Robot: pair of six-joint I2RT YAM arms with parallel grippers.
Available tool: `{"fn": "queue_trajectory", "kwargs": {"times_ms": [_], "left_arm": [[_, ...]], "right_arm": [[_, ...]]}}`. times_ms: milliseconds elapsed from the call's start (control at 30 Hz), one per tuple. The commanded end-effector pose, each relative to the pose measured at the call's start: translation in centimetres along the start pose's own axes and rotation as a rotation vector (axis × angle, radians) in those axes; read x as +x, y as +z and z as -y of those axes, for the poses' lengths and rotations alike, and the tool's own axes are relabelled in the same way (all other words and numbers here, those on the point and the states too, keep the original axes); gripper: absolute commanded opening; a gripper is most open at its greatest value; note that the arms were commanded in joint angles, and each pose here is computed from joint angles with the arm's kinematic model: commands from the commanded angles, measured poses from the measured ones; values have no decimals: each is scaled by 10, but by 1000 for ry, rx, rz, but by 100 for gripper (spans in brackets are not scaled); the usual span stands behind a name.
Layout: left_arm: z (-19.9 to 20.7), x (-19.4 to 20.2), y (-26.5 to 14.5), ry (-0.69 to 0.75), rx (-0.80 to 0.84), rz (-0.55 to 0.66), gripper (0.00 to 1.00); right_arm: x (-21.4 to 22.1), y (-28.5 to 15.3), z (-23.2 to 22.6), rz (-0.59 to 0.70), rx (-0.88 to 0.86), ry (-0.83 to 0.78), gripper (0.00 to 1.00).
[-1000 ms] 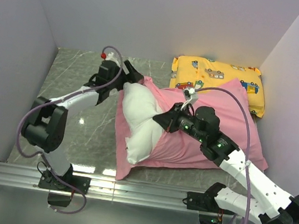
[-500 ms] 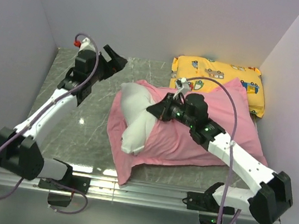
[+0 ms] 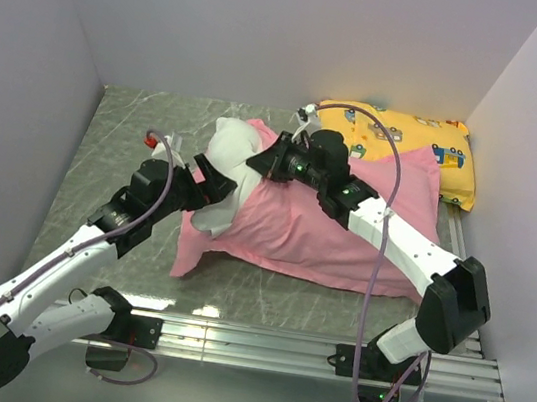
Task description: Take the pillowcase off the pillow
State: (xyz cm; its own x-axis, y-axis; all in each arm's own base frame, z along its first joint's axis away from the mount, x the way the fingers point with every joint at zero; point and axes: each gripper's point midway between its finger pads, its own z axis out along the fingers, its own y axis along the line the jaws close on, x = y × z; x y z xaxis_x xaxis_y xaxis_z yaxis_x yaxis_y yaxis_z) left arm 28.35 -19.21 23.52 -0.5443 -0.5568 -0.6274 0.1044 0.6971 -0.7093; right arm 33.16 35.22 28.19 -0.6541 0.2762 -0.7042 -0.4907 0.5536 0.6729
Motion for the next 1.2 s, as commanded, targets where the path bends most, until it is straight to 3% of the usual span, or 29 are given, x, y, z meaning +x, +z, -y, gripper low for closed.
{"fn": "queue_trajectory", "kwargs": {"times_ms": [0, 300, 367, 433, 467, 533, 600, 633, 733, 800, 967, 1067, 1167], "left_arm": [[4, 10, 0, -2, 42, -29, 99], [14, 28, 37, -8, 126, -105, 98], [15, 33, 48, -9, 134, -129, 63], [12, 35, 56, -18, 117, -143, 37], [11, 30, 58, -21, 97, -126, 1], [8, 23, 60, -38, 65, -98, 0], [1, 10, 59, -60, 8, -40, 0], [0, 5, 54, -71, -2, -19, 0], [-9, -10, 45, -111, -44, 59, 0], [-11, -16, 41, -128, -56, 90, 0], [1, -29, 29, -130, -25, 132, 0], [11, -38, 25, -119, 4, 149, 0], [19, -42, 23, -110, 28, 148, 0]], "right_arm": [[-47, -2, -46, 135, -143, -28, 0], [-24, 10, -50, 59, -163, -34, 0], [-19, 11, -51, 36, -160, -50, 0], [-9, 13, -44, -8, -136, -76, 0], [-13, 14, -45, -10, -126, -90, 0], [-7, 10, -32, -45, -57, -126, 2], [-21, -1, -26, -8, 23, -162, 18], [-17, -10, -16, -32, 78, -186, 34], [-32, -47, -10, 29, 179, -230, 56], [-36, -75, -7, 67, 224, -248, 62], [-14, -123, 38, 88, 422, -247, 65], [10, -125, 57, 51, 446, -222, 65], [30, -114, 64, -5, 441, -215, 52]]}}
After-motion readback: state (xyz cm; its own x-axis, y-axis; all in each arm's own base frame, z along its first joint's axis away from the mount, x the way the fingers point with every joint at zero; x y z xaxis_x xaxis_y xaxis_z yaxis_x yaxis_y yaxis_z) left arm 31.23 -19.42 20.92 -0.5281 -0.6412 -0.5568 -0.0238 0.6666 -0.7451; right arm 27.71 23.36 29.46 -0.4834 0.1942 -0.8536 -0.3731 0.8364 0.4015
